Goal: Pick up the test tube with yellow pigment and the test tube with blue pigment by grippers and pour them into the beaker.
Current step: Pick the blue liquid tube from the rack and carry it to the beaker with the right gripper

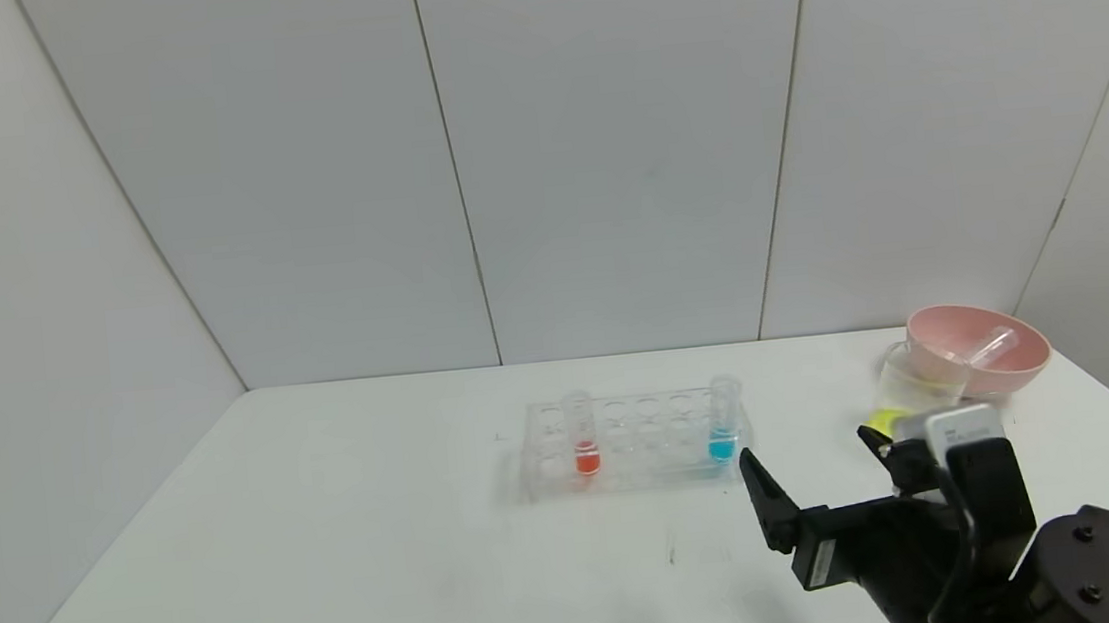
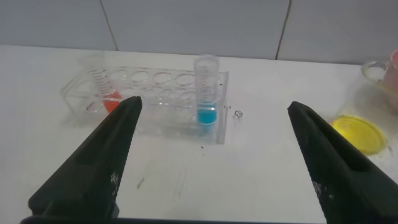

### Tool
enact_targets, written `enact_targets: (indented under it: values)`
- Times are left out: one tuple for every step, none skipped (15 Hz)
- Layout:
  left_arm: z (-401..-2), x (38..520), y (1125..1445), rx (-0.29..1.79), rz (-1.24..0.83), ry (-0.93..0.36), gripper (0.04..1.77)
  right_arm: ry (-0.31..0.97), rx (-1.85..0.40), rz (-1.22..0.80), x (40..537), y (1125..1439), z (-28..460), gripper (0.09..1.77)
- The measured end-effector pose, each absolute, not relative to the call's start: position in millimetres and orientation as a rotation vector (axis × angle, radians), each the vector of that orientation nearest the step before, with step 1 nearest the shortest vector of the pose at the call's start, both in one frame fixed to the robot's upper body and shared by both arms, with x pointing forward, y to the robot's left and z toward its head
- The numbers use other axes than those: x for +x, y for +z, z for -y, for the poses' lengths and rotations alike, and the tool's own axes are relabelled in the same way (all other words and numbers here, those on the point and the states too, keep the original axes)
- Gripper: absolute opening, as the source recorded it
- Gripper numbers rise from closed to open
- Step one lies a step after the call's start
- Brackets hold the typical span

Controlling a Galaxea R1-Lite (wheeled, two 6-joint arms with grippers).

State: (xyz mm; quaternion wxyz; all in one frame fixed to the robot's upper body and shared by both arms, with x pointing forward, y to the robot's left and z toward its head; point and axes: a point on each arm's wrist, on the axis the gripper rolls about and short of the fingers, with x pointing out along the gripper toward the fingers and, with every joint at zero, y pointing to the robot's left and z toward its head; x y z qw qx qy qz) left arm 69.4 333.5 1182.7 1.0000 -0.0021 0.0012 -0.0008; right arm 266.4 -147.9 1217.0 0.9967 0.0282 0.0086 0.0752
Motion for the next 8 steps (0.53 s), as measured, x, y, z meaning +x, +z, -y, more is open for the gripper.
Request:
enact_targets:
  values:
    - [-334, 69, 1183, -0.004, -0.002, -0.002, 1.76, 0.162, 0.047, -0.027, 265, 1213, 144, 1.70]
    - [-334, 69, 1183, -0.004, -0.002, -0.002, 1.76, 0.168, 0.041, -0.033, 265, 1210, 141, 1.70]
    - [-334, 69, 1183, -0.004, -0.002, -0.002, 1.76, 0.171, 0.035, -0.040, 267, 1207, 139, 1.70]
    - [-334, 69, 1183, -0.004, -0.002, -0.002, 1.76, 0.175, 0.030, -0.046, 269, 1204, 137, 1.70]
    - [-334, 69, 1183, -0.004, -0.002, -0.002, 1.76, 0.179, 0.026, -0.052, 272, 1201, 135, 1.70]
    - [-334, 69, 1183, -0.004, -0.002, -0.002, 1.76, 0.186, 0.025, -0.055, 277, 1198, 133, 1.70]
    - [-334, 69, 1183, -0.004, -0.003, -0.002, 1.76, 0.195, 0.026, -0.055, 283, 1196, 130, 1.70]
    - [-334, 69, 1183, -0.004, -0.002, -0.002, 1.76, 0.202, 0.029, -0.051, 289, 1195, 128, 1.70]
